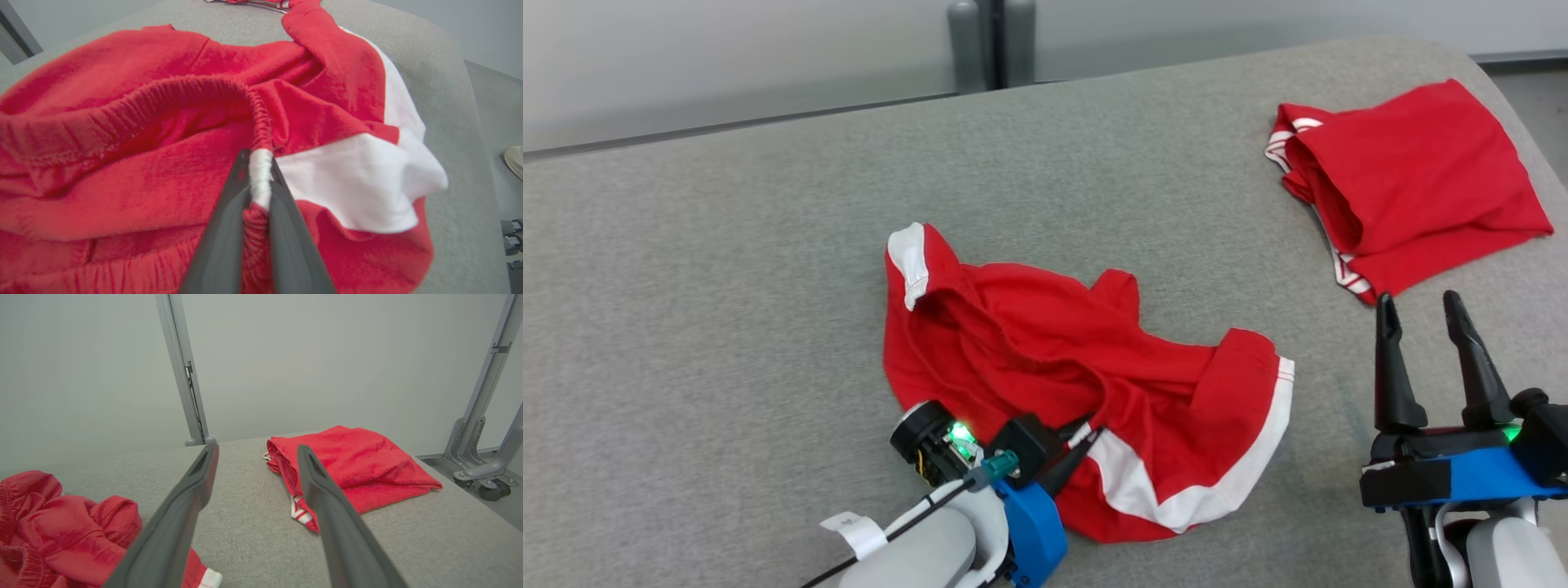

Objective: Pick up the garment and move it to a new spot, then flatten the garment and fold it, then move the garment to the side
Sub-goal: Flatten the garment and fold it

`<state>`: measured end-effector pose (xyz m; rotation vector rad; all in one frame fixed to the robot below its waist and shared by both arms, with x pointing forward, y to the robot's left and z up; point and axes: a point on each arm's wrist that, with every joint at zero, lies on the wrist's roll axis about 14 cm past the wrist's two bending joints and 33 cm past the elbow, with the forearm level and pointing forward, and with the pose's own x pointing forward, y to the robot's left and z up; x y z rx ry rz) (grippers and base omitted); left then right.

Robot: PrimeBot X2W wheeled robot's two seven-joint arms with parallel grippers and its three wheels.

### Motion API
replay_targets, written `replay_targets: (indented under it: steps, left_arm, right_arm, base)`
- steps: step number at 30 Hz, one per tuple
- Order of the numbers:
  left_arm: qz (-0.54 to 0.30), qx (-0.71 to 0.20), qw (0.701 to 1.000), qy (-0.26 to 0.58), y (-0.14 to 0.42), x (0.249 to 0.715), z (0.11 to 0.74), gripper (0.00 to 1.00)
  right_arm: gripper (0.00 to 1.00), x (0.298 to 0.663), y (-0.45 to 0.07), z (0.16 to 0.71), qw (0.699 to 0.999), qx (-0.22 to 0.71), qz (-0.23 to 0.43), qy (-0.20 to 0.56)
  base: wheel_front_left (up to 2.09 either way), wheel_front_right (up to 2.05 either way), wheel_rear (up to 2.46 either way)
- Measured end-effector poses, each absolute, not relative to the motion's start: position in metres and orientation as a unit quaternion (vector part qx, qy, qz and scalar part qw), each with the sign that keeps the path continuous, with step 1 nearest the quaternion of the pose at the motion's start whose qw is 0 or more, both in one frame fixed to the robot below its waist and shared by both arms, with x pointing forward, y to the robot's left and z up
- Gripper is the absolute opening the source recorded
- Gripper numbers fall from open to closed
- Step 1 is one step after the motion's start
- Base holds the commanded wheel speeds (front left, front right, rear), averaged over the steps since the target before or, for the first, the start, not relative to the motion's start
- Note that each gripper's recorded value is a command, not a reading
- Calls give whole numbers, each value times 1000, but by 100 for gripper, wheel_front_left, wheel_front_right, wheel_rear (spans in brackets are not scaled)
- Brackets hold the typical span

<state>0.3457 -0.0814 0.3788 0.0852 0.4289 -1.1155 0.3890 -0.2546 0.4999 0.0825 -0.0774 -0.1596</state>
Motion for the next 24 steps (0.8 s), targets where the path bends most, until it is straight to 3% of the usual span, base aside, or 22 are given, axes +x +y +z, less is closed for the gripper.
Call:
replay_targets:
  steps: [6,7,14,24]
  left_arm:
    - [-468,18,868,167,-60,371,398,0]
    - [-434,10,888,152,-44,383,407,0]
    - [-310,-8,942,129,31,396,422,0]
    - [-193,-47,964,175,98,356,397,0]
  right_arm:
    - [100,395,-243,505,996,47,-61,-47]
    - [100,398,-234,507,996,49,-49,-50]
    - [100,408,-204,506,997,61,-6,-49]
    - [100,415,-181,494,997,66,24,-30]
  base:
    - [0,0,0]
    - [0,0,0]
    - [0,0,0]
    - [0,0,0]
